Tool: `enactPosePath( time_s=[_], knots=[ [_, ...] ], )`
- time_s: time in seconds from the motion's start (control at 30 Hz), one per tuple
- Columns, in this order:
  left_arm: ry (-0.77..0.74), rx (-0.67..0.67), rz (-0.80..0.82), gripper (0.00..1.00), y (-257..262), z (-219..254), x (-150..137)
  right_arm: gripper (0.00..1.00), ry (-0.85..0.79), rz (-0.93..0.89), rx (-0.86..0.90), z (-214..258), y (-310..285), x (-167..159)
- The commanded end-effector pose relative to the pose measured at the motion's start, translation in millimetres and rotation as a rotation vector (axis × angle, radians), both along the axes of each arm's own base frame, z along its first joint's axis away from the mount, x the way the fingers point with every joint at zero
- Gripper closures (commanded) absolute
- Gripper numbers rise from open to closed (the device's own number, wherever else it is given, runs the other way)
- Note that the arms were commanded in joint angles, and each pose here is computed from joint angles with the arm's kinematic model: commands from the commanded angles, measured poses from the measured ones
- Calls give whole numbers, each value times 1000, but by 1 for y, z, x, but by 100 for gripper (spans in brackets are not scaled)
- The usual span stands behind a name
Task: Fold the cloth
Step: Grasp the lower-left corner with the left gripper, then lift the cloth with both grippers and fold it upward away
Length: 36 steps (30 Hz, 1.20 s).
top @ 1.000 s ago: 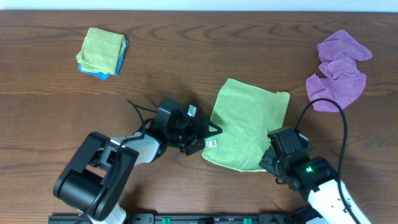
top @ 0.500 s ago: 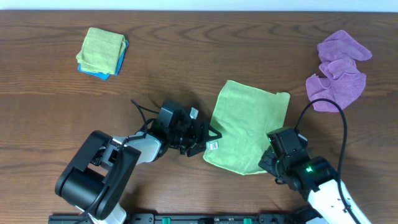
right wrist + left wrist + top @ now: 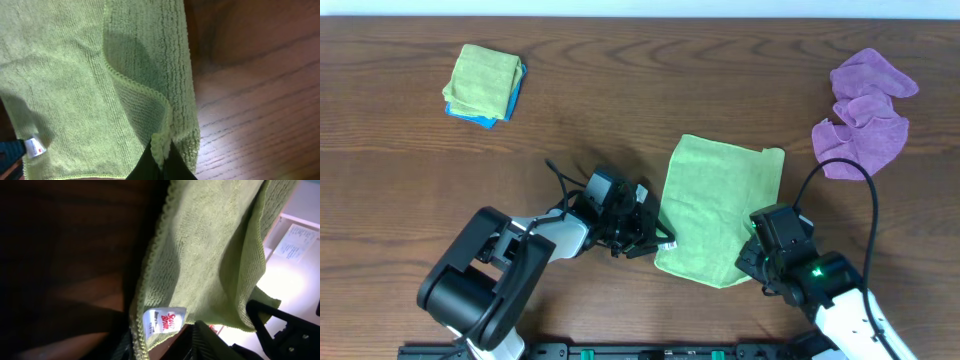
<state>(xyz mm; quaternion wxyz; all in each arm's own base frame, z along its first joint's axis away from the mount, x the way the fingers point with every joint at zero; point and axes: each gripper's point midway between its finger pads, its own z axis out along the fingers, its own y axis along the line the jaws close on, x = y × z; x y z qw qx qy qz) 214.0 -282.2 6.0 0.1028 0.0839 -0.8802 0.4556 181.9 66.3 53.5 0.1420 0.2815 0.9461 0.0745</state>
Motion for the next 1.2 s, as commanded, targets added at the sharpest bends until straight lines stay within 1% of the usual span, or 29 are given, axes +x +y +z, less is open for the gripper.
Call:
enactPosePath(
  time_s=[0.0, 0.07, 0.1, 0.23, 0.33, 0.4, 0.5, 0.53, 0.57, 0.63, 0.73, 0.8, 0.93, 1.0, 1.07, 1.17],
  knots=[
    [22, 190, 45, 69, 26, -47, -11, 98, -15, -6, 13, 5, 1, 4],
    [23, 190, 44, 85, 26, -47, -11, 98, -15, -6, 13, 5, 1, 4],
    [23, 190, 44, 94, 26, -47, -11, 98, -15, -6, 15, 5, 2, 4],
    [-22, 158, 4, 94, 21, -42, -7, 99, -38, 4, 38, 8, 7, 10],
    [-117, 77, -69, 94, 10, -23, 9, 98, -125, 85, 51, 16, 16, 27],
    [-145, 74, -67, 94, 8, -11, 29, 98, -201, 127, 56, 25, 22, 42],
    [-226, 70, -56, 94, 7, 11, 67, 98, -297, 132, 45, 35, 25, 65],
    [-282, 78, -42, 94, 9, 26, 91, 99, -328, 146, 35, 36, 27, 75],
    [-313, 91, -31, 94, 12, 33, 104, 99, -342, 152, 35, 36, 29, 82],
    [-393, 137, 0, 94, 22, 50, 137, 99, -387, 161, 35, 34, 34, 102],
    [-469, 199, 49, 94, 38, 68, 170, 99, -454, 138, 40, 33, 34, 132],
    [-544, 227, 93, 94, 52, 86, 198, 99, -506, 98, 55, 35, 29, 159],
    [-633, 280, 194, 94, 82, 113, 239, 99, -571, 78, 83, 47, 23, 210],
    [-666, 293, 239, 94, 97, 125, 254, 99, -600, 102, 78, 59, 26, 242],
    [-676, 299, 263, 94, 107, 131, 262, 99, -626, 145, 82, 70, 35, 268],
    [-667, 306, 287, 94, 120, 131, 265, 98, -629, 195, 121, 82, 52, 294]
  ],
)
